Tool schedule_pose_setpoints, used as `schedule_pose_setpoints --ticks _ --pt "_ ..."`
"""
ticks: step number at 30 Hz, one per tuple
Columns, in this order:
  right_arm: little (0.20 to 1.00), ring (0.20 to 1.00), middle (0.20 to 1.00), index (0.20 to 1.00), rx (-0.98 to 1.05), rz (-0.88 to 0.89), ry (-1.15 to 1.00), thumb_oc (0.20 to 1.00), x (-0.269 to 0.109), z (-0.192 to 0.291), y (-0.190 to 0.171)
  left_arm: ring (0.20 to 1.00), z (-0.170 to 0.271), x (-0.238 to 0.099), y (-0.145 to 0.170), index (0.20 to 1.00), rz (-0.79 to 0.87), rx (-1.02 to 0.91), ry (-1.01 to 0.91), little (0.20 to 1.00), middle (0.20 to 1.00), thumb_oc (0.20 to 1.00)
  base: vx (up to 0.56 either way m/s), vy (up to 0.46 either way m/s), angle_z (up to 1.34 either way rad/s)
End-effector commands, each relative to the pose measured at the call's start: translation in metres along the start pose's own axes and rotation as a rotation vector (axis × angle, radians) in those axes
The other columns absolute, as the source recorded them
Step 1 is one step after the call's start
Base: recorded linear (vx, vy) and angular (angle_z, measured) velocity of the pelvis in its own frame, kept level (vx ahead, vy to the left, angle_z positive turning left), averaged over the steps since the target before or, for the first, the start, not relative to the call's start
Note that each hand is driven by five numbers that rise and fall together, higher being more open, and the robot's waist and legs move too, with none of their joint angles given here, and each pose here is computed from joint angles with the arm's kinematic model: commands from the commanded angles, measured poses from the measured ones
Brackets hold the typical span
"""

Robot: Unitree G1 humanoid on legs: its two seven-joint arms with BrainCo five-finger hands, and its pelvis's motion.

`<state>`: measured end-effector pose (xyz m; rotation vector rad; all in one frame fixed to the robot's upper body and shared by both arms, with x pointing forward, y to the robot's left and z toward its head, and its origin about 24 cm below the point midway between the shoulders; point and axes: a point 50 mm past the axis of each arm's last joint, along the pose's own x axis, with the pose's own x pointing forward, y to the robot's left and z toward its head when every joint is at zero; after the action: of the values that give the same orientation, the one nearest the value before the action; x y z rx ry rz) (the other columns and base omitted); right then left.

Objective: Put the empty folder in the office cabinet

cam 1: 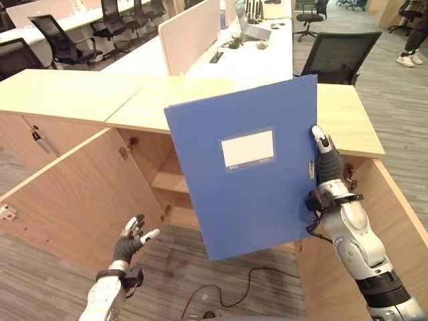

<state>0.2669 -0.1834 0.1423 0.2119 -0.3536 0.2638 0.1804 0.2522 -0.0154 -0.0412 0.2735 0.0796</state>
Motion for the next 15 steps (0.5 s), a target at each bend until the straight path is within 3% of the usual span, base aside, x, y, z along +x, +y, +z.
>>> schedule_pose_setpoints --ticks 1,7,15 --pt "0.200 0.200 0.200 0.200 0.032 0.092 -0.109 0.200 0.009 0.021 0.009 1.000 0.054 0.009 0.021 1.000 -0.056 0.069 -0.196 1.000 1.000 1.000 0.01 -0.013 0.07" --pt "0.200 0.200 0.200 0.200 0.027 0.140 -0.066 0.200 0.008 0.015 0.011 1.000 0.083 0.013 0.024 1.000 -0.137 0.032 -0.287 1.000 1.000 1.000 0.00 -0.003 0.02" --pt "0.200 0.200 0.200 0.200 0.033 0.173 -0.046 0.200 0.010 0.010 0.016 1.000 0.086 0.018 0.012 1.000 -0.238 -0.052 -0.284 1.000 1.000 1.000 0.00 0.000 0.00"
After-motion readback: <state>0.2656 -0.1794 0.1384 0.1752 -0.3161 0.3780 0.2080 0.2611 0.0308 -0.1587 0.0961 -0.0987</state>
